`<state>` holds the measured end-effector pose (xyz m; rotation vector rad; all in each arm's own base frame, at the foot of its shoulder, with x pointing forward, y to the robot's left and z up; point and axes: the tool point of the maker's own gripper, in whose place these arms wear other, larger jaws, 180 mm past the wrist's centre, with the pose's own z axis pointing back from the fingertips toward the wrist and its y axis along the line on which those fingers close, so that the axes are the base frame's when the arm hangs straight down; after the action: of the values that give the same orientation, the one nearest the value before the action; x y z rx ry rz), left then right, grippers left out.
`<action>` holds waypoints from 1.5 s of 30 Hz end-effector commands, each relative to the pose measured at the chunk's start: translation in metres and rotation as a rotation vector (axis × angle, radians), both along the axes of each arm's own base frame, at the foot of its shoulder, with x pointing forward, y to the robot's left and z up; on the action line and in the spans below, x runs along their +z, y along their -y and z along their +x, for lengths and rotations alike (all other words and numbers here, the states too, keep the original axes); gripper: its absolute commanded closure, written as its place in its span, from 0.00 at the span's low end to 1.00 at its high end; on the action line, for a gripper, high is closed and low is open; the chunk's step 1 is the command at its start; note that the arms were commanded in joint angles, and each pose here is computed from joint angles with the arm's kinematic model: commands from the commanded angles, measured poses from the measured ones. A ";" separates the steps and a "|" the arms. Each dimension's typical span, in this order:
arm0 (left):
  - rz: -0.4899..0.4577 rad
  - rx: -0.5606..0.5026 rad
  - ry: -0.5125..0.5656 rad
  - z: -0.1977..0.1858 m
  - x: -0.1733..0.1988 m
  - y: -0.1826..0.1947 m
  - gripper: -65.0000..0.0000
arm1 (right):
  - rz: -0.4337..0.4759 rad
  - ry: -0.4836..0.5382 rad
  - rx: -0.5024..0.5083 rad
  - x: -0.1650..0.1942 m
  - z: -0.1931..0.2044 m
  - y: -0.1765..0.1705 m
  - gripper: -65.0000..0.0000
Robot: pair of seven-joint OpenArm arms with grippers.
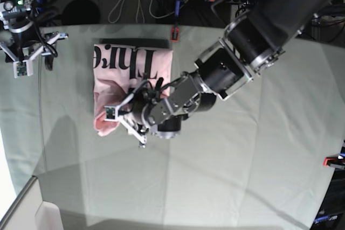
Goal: Layout the t-shirt on the table in an organized manner, then fold the t-shirt properly
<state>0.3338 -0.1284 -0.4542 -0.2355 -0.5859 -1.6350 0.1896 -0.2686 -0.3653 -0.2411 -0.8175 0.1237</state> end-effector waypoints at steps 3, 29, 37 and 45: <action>-0.004 -0.038 0.077 0.014 0.024 0.008 0.34 | -0.007 0.040 0.015 0.010 0.004 0.000 0.48; -0.321 0.835 0.382 0.092 0.158 -0.239 0.42 | -0.025 0.010 -0.055 0.008 -0.018 0.015 0.61; -0.177 1.310 0.355 -0.042 0.110 -0.394 1.00 | -0.041 -0.085 -0.266 -0.002 -0.073 0.055 1.00; 0.070 1.625 0.011 -0.228 0.015 -0.445 1.00 | 0.110 -0.333 -0.353 -0.074 -0.130 0.045 1.00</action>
<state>0.0986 0.3101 -0.4478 0.2619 -0.4382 -0.0676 0.0560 -0.3098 -0.4451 -0.2364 -0.4152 -0.2133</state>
